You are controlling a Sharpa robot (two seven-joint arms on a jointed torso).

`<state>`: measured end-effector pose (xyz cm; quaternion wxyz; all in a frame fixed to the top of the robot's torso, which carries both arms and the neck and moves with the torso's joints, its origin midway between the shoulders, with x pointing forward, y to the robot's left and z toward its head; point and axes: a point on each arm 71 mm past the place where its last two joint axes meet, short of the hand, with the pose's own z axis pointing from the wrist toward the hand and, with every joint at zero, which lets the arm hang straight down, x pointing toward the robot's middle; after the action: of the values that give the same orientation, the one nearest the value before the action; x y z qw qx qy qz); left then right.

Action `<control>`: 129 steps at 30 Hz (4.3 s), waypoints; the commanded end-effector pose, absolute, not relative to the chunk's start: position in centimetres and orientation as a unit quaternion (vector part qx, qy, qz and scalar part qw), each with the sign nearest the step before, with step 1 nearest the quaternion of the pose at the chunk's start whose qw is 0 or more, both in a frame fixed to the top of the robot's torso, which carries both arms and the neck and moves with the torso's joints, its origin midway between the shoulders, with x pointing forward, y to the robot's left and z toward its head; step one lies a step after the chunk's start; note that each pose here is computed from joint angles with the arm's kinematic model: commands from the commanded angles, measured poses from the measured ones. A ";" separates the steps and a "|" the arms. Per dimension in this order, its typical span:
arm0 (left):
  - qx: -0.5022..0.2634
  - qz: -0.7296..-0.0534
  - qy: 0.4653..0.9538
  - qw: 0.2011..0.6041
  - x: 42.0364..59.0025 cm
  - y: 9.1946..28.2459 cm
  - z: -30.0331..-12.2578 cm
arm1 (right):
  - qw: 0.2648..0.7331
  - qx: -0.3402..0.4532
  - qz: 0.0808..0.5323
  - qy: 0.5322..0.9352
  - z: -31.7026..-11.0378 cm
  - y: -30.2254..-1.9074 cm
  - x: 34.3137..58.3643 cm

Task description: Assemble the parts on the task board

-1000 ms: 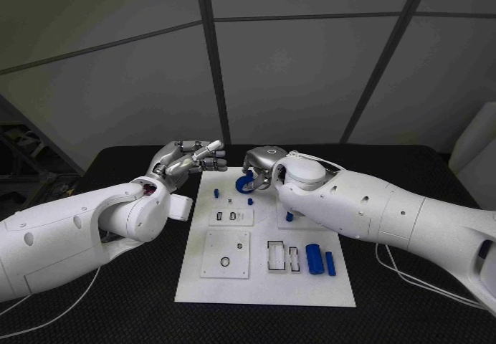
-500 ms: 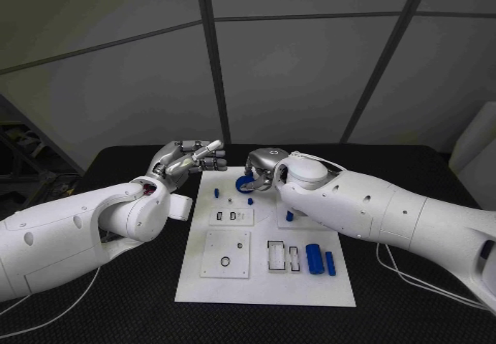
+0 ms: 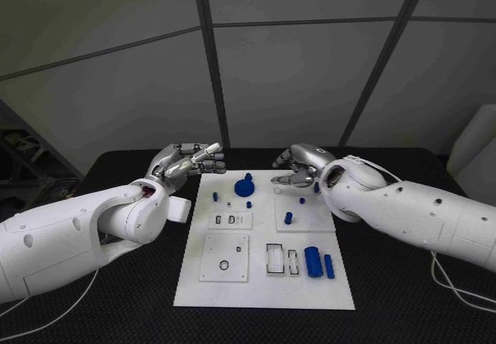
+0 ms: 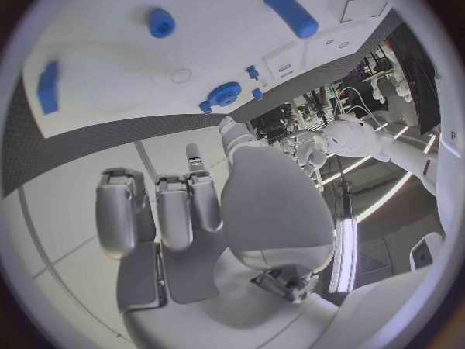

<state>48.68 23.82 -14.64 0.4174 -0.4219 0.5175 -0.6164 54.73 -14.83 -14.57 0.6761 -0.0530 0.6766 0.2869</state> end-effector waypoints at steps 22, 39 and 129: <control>-0.419 -0.619 0.518 0.416 49.1 23.8 -14.8 | 0.630 0.079 0.338 0.695 -16.2 -27.4 55.1; -0.420 -0.617 0.518 0.417 49.2 24.0 -14.9 | 0.612 0.079 0.323 0.718 -18.5 -27.6 55.1; -0.422 -0.615 0.522 0.414 49.2 24.1 -15.1 | 0.645 0.068 0.311 0.695 -18.3 -25.0 55.1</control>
<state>49.24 24.11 -15.18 0.4170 -0.4265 0.5206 -0.6109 55.34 -25.23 -18.93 0.6305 0.0605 0.7114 0.3044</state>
